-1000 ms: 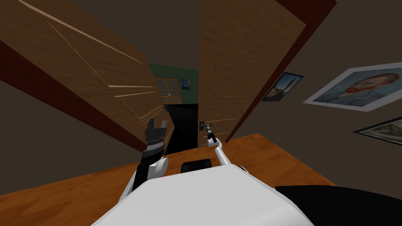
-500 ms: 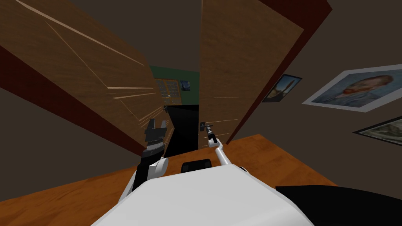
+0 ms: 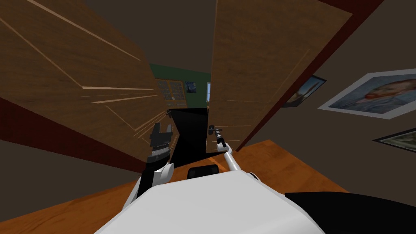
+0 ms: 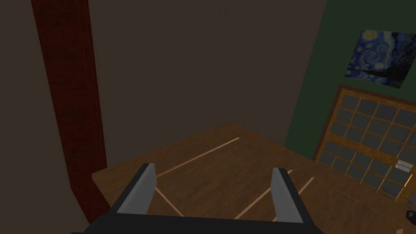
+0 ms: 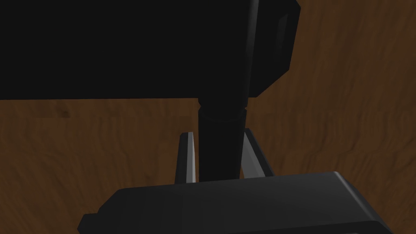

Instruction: Push the door open

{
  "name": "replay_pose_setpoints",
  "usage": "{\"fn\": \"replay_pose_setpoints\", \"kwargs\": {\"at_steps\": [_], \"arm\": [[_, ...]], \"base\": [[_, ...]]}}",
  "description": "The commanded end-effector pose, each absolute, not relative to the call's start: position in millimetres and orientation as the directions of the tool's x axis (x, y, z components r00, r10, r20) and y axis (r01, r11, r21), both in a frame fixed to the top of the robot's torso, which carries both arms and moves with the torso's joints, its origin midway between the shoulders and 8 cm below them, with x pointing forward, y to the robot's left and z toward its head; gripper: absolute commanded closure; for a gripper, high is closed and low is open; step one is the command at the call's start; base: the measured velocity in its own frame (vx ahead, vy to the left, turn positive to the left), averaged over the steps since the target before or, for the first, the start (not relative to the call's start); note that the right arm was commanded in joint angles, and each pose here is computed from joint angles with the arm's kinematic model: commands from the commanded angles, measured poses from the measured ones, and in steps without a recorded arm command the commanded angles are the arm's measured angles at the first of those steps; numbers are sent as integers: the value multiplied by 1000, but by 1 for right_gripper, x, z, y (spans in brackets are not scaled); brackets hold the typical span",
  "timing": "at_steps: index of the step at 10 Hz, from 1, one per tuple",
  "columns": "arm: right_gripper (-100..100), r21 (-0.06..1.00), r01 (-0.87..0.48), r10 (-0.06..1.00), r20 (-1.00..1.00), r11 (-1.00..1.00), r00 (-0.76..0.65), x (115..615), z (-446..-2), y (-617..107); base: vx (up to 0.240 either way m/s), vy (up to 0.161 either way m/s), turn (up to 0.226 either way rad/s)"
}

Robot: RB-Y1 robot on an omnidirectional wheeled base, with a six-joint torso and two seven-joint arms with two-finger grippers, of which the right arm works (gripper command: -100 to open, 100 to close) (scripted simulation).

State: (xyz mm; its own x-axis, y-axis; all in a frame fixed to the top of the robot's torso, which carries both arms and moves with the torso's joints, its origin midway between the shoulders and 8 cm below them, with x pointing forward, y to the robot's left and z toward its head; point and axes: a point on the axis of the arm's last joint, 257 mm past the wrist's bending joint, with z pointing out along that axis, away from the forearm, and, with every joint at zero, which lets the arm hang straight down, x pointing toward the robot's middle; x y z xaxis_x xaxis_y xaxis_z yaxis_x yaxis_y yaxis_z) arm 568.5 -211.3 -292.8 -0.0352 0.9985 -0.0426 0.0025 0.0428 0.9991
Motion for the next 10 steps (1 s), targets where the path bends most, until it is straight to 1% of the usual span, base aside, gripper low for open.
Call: {"fn": "replay_pose_setpoints", "kwargs": {"at_steps": [1, 4, 10], "arm": [[100, 998, -11, 998, -56, 56, 1, 571, -288, -236], [100, 998, -10, 998, -59, 59, 33, 571, -287, -255], [100, 998, -7, 993, -54, 55, 105, 570, -286, -292]], "base": [[186, 106, -70], [129, 83, -63], [148, 108, -84]]}}
